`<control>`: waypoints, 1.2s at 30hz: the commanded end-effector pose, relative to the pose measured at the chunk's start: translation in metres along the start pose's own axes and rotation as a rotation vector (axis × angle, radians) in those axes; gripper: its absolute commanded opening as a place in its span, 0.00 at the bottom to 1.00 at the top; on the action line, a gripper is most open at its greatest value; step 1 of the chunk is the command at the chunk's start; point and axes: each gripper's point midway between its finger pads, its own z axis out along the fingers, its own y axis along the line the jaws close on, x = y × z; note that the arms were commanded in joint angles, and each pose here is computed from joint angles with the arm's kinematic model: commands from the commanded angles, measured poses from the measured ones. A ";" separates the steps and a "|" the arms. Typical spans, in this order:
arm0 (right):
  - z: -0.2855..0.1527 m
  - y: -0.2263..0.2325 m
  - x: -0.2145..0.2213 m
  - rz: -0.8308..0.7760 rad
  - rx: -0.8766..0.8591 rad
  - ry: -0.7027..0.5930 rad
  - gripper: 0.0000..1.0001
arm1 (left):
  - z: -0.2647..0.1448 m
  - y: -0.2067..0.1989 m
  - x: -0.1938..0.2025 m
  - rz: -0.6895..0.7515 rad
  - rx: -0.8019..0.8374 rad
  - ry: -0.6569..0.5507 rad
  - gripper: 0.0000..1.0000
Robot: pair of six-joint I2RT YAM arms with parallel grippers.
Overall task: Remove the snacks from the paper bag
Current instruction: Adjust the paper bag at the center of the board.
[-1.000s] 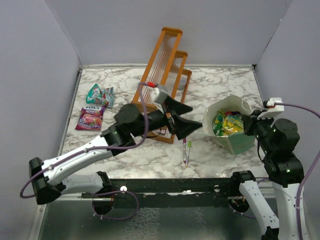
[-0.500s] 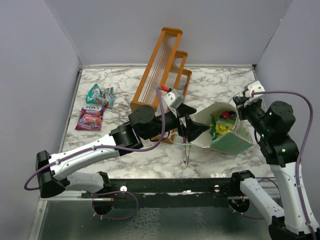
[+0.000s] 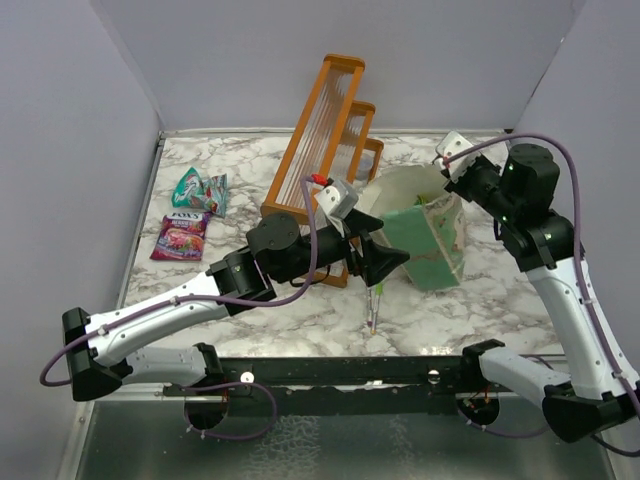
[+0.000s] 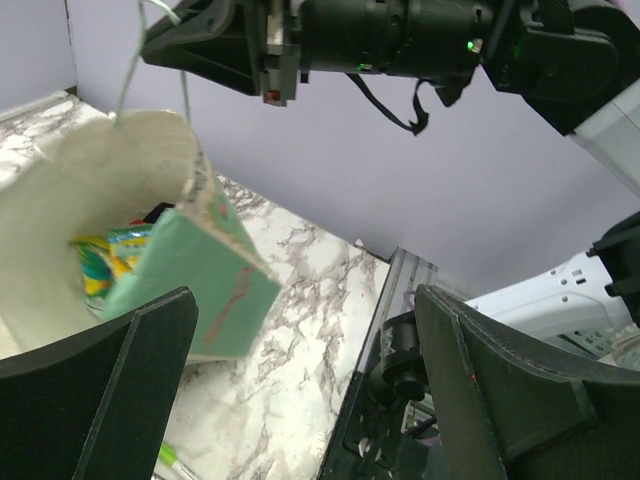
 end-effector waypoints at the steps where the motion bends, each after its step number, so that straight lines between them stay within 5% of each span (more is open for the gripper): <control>1: 0.003 -0.033 -0.040 -0.231 0.058 -0.100 0.01 | -0.008 0.000 0.002 -0.035 -0.017 0.003 0.93; 6: 0.013 -0.029 -0.038 -0.353 0.016 -0.102 0.01 | -0.014 0.000 -0.001 -0.043 -0.023 -0.002 0.93; 11: -0.001 -0.006 -0.042 -0.301 -0.063 -0.162 0.01 | -0.019 0.003 -0.003 -0.040 -0.043 -0.007 0.93; 21: -0.081 -0.063 0.002 0.433 0.517 -0.019 0.01 | -0.010 0.014 -0.007 -0.044 -0.119 0.005 0.93; 25: -0.118 -0.076 0.000 0.596 0.643 -0.049 0.01 | -0.004 0.043 -0.014 -0.038 -0.303 0.013 0.93; 30: -0.106 -0.043 0.008 0.679 0.512 -0.019 0.02 | -0.005 0.070 0.003 -0.128 -0.478 0.048 0.92; 36: -0.090 0.013 0.025 0.676 0.295 0.007 0.02 | 0.002 0.035 0.048 -0.253 -0.258 0.159 0.92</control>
